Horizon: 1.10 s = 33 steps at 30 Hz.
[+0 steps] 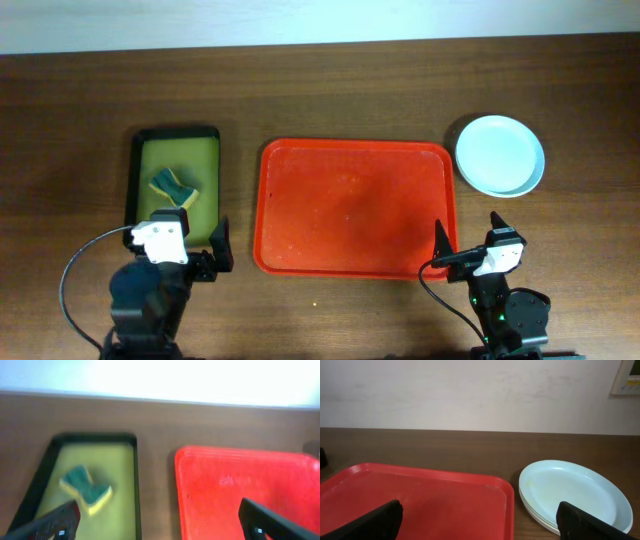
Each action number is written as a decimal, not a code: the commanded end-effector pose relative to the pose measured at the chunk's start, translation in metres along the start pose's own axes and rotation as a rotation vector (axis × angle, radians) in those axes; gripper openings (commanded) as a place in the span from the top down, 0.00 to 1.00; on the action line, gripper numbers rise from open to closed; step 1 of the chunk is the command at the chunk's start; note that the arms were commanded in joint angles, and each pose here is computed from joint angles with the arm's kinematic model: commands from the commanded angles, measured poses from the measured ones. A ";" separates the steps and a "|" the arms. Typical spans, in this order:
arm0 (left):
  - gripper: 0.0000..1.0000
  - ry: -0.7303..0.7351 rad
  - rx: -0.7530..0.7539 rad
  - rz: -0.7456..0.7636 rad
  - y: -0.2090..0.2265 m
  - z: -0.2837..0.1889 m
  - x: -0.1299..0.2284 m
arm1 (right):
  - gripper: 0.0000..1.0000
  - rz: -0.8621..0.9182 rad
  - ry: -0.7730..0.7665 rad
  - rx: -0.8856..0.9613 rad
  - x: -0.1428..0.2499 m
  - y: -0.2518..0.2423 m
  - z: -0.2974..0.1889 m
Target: Clean dirty plates on tray and stack at the side
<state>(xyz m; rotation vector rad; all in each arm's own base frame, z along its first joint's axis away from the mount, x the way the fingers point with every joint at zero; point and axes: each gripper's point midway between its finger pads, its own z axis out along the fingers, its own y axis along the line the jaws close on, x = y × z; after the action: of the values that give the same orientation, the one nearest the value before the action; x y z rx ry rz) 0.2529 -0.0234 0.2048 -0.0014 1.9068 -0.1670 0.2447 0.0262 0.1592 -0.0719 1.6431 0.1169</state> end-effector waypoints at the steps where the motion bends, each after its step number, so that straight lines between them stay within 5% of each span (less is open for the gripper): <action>1: 0.01 -0.073 0.012 0.057 0.000 0.001 0.016 | 0.01 0.004 0.003 0.000 0.003 0.001 0.000; 16: 0.01 -0.309 -0.055 0.101 0.021 0.002 0.032 | 0.01 0.004 0.003 0.000 0.003 0.001 0.000; 33: 0.01 -0.263 -0.146 0.088 0.038 0.005 0.045 | 0.01 0.004 0.003 0.000 0.003 0.001 0.000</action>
<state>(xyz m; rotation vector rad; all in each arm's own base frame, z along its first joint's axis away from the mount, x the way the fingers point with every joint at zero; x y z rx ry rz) 0.2459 0.0062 0.1582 -0.0340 1.6504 0.0017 0.2446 0.0262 0.1593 -0.0719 1.6427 0.1170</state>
